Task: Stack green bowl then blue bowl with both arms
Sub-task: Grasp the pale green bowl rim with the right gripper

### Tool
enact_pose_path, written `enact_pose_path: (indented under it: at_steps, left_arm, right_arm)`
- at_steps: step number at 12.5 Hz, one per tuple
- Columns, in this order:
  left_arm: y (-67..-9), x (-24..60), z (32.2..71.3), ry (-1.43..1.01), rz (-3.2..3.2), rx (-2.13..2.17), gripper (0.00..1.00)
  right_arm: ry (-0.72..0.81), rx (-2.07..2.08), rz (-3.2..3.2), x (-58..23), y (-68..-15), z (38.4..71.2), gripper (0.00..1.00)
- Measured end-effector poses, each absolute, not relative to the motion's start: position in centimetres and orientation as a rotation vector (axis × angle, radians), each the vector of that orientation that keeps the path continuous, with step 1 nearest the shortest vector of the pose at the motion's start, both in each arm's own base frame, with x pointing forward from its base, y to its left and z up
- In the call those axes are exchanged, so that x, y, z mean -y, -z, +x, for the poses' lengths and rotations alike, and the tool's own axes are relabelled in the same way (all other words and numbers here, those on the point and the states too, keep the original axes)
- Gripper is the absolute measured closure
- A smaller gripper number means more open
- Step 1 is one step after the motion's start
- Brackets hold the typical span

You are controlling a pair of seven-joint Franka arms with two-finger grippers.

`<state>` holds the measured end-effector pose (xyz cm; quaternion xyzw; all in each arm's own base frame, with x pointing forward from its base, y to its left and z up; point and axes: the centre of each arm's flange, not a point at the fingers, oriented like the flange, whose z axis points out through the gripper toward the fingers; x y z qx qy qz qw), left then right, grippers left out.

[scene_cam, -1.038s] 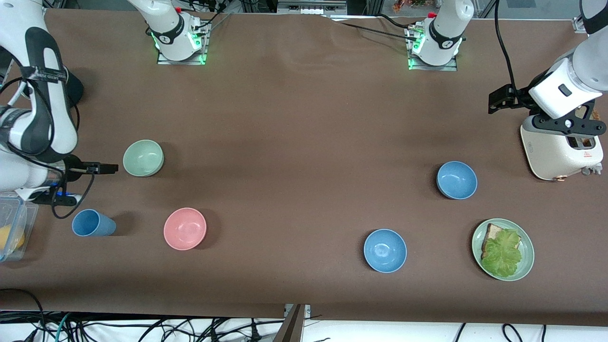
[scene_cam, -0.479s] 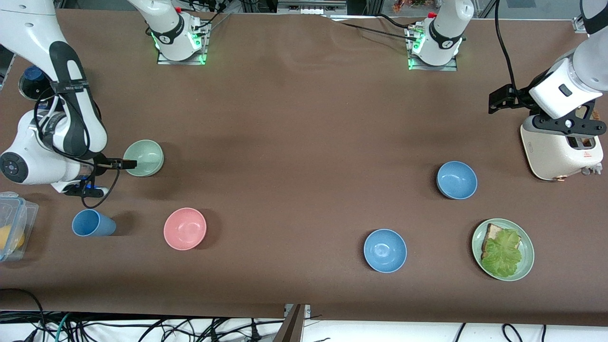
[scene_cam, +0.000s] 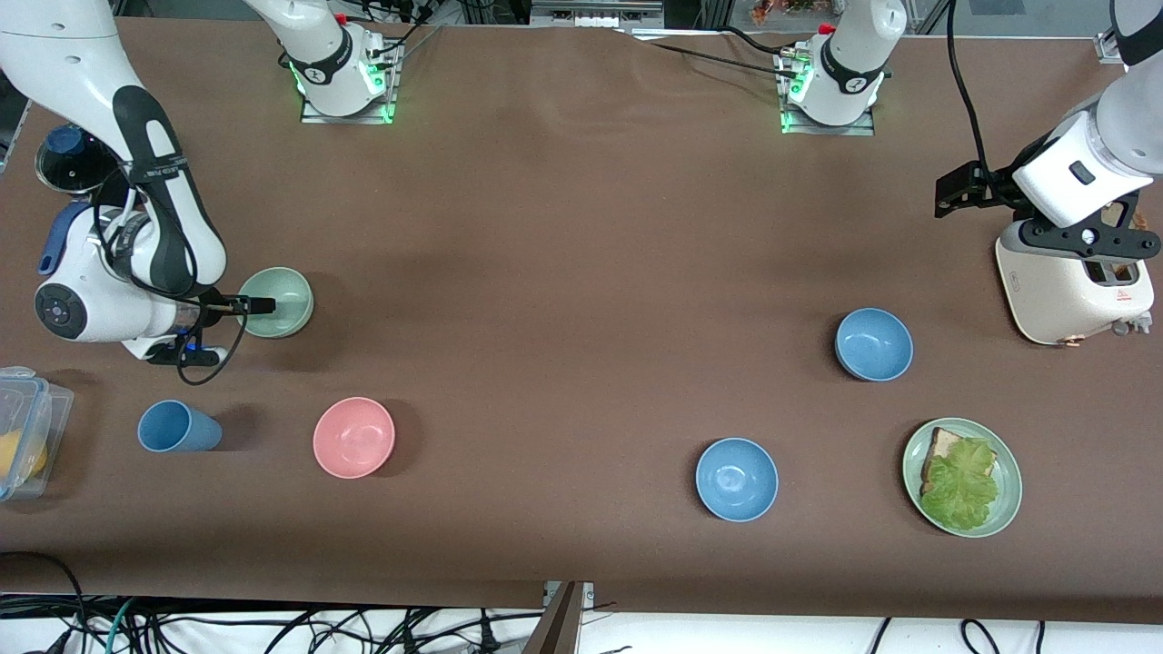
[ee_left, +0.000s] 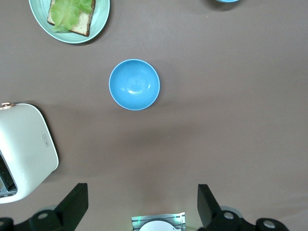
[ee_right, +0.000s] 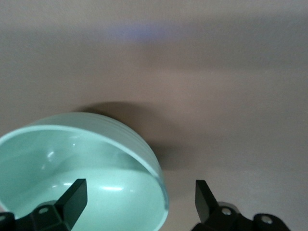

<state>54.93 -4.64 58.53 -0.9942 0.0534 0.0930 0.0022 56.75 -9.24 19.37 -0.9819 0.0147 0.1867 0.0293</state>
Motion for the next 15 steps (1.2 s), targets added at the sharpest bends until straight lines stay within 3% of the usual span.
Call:
enact_pose_path:
  at_steps: [3, 5, 12, 15]
  left_arm:
    - [-58.5, 4.6, 54.9, -0.292, -3.119, -0.167, 0.00]
    - [-58.5, 4.6, 54.9, -0.292, -3.119, -0.167, 0.00]
    - [-58.5, 4.6, 54.9, -0.292, -3.119, -0.167, 0.00]
    - [-58.5, 4.6, 54.9, -0.292, -3.119, -0.167, 0.00]
  right_arm:
    - [-0.595, -0.042, -3.022, 9.3, -18.6, 56.0, 0.00]
    - [-0.598, -0.039, -3.016, 10.0, -18.4, 55.7, 0.07]
    - [-0.587, -0.035, -3.007, 10.3, -18.8, 55.7, 0.92]
    - [-0.552, -0.022, -3.010, 10.0, -19.9, 56.4, 0.93]
